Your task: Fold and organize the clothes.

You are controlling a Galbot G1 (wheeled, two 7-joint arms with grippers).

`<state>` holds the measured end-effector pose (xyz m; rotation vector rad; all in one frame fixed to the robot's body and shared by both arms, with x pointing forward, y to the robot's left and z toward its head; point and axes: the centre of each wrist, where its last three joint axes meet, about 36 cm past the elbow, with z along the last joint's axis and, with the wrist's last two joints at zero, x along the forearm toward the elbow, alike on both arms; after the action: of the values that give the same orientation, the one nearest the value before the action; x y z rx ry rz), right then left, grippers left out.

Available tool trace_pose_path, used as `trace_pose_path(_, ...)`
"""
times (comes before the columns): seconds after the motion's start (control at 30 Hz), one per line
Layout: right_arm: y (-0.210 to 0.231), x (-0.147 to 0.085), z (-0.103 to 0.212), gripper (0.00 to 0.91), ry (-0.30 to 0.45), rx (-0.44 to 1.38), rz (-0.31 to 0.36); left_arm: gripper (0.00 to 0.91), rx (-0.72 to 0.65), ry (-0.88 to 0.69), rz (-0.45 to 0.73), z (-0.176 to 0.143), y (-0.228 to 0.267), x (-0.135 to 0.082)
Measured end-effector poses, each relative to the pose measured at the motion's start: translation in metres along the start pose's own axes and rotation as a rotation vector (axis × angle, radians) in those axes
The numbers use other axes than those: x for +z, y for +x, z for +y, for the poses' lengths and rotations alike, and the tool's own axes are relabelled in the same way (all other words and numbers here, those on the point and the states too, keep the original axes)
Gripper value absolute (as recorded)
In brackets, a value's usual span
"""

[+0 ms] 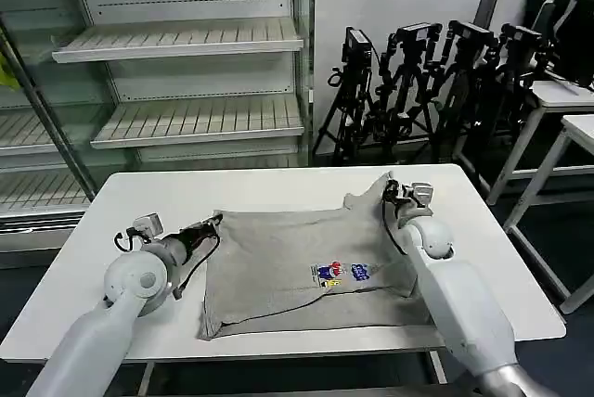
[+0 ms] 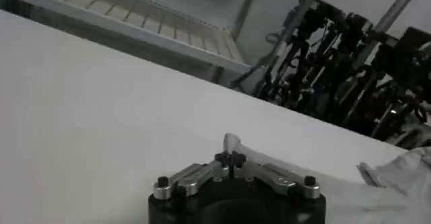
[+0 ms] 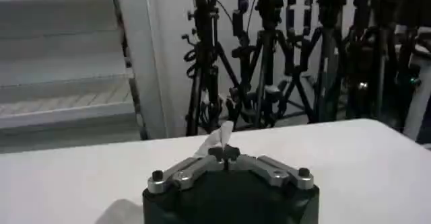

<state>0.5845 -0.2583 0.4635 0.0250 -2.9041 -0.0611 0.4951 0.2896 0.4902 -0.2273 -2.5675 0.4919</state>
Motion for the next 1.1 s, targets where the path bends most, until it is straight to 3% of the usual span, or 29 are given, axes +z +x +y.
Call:
trace_pose_path(0.3,0.066,0.008,-0.012,0.000,0.052,-0.024,-0.064,0.030,0.019,-0.032,-0.012,-0.003,0.033,0.008)
trace_pose_path(0.67,0.143,0.028,-0.026,0.000,0.097,-0.027,-0.080,0.030,0.034,-0.074,0.003,-0.006,0.074,0.025)
trace_pose_path(1.1,0.187,0.067,-0.029,0.000,0.121,-0.002,0.020,0.030,0.001,-0.108,0.077,0.001,0.090,0.059)
